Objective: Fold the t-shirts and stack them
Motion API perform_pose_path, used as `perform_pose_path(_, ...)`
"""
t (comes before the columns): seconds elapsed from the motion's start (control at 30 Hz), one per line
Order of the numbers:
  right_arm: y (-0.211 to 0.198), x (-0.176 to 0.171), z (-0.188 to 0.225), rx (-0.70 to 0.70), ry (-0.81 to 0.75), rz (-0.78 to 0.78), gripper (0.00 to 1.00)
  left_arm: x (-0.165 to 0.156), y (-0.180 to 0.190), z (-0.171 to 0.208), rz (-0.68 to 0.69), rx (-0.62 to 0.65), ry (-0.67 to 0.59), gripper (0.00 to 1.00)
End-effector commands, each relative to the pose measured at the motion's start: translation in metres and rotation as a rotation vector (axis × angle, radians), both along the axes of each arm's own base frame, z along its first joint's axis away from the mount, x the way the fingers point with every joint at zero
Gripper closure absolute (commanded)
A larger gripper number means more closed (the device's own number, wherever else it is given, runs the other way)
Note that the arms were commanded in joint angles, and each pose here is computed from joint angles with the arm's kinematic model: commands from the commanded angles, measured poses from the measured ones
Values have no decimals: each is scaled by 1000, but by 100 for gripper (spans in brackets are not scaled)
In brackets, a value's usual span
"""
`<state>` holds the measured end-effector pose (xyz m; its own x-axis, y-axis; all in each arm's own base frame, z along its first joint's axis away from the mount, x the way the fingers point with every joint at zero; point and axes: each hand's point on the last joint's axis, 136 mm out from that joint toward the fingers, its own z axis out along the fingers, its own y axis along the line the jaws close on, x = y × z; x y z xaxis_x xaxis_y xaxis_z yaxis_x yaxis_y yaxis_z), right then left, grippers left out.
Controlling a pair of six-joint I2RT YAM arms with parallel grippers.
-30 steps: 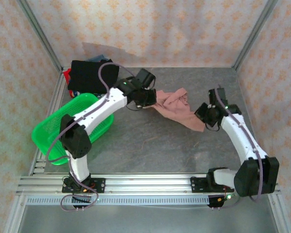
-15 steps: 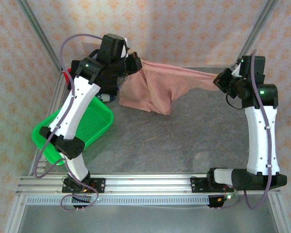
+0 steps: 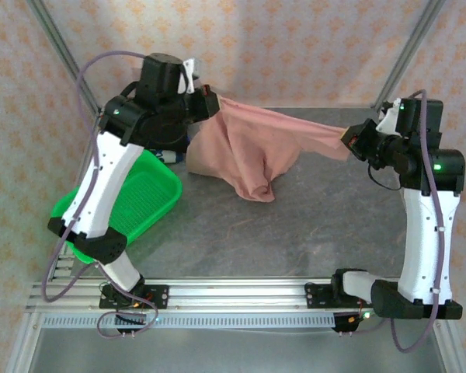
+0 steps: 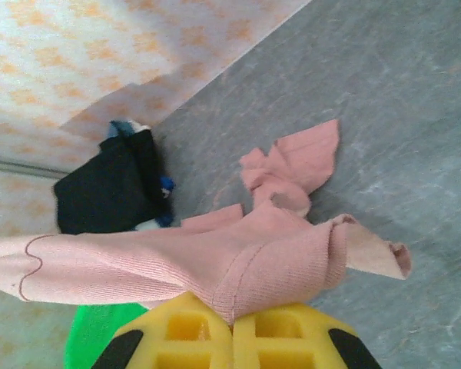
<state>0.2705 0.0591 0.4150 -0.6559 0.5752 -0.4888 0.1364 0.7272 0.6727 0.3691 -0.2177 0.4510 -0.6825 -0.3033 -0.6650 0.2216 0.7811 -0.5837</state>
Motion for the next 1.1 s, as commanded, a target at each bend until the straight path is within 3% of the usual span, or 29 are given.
perform_pose_path(0.0, 15, -5, 42, 115, -108, 50, 100, -15, 14, 72, 17, -42, -220, 100)
perform_pose_path(0.23, 33, -9, 97, 249, -232, 124, 100, -23, 9, 128, -11, -120, -384, 100)
perform_pose_path(0.43, 21, -8, 102, 290, -211, 73, 100, -9, -14, 126, -45, -130, -397, 100)
perform_pose_path(0.8, -67, -11, 5, -62, 33, -234, 100, -7, -105, 15, -208, 41, -167, 100)
perform_pose_path(0.9, -76, -13, -11, -123, 72, -250, 100, -9, -107, -23, -197, 65, -76, 100)
perform_pose_path(1.07, -60, -6, -44, -50, 147, -168, 100, -19, -86, -96, -100, 95, 83, 100)
